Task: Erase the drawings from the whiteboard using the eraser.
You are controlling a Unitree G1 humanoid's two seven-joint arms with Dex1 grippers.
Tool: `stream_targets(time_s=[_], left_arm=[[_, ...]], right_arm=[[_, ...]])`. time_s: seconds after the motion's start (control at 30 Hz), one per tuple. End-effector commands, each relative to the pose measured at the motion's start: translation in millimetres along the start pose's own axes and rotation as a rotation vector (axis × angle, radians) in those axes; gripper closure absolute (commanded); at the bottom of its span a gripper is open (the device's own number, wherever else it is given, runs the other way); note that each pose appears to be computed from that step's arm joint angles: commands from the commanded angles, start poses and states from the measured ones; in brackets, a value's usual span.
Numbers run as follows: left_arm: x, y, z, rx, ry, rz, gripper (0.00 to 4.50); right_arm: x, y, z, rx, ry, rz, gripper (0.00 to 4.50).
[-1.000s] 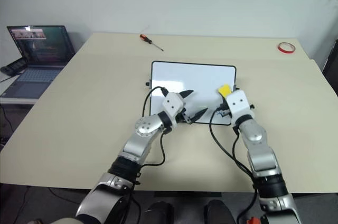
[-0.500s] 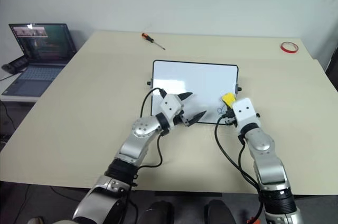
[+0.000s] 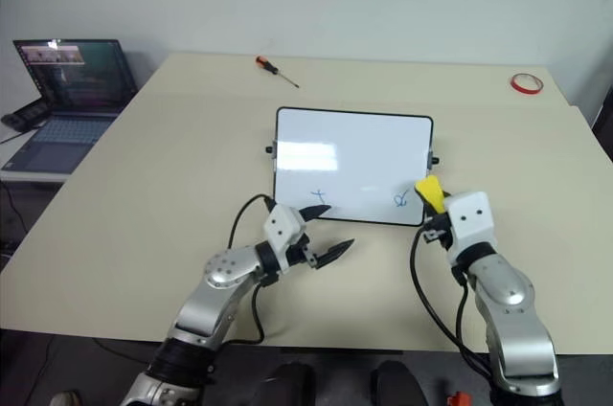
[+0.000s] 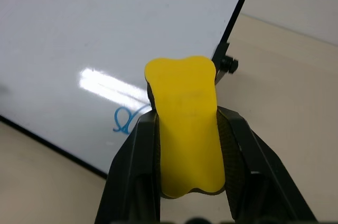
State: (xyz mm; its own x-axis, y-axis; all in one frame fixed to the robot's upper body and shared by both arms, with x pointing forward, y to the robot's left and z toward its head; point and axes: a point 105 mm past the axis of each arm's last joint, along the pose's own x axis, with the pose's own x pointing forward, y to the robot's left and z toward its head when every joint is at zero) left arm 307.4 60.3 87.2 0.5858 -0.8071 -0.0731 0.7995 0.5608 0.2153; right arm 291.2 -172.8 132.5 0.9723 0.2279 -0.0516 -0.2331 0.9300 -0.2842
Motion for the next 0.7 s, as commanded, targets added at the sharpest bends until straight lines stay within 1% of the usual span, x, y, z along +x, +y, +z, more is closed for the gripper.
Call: stream_targets(time_s=[0.03, 0.3, 0.43, 0.63, 0.7], left_arm=[[4.2, -3.6, 15.7, 0.022, -0.055, -0.005, 0.00], [11.3, 1.5, 19.2, 0.040, -0.060, 0.003, 0.00], [16.2, 4.9, 23.4, 0.055, -0.070, 0.006, 0.00], [18.2, 7.3, 26.7, 0.071, -0.077, 0.006, 0.00], [17.8, 8.1, 27.0, 0.074, -0.078, 0.008, 0.00]], right_arm=[[0.0, -2.4, 13.1, -0.023, -0.059, -0.006, 3.32], [20.3, 4.7, 20.0, -0.043, -0.097, 0.017, 3.32], [35.8, 15.6, 23.5, -0.049, -0.119, 0.056, 3.32], [43.8, 27.7, 14.3, -0.058, -0.091, 0.107, 3.32], [44.1, 29.1, 0.1, -0.091, -0.023, 0.122, 3.32]])
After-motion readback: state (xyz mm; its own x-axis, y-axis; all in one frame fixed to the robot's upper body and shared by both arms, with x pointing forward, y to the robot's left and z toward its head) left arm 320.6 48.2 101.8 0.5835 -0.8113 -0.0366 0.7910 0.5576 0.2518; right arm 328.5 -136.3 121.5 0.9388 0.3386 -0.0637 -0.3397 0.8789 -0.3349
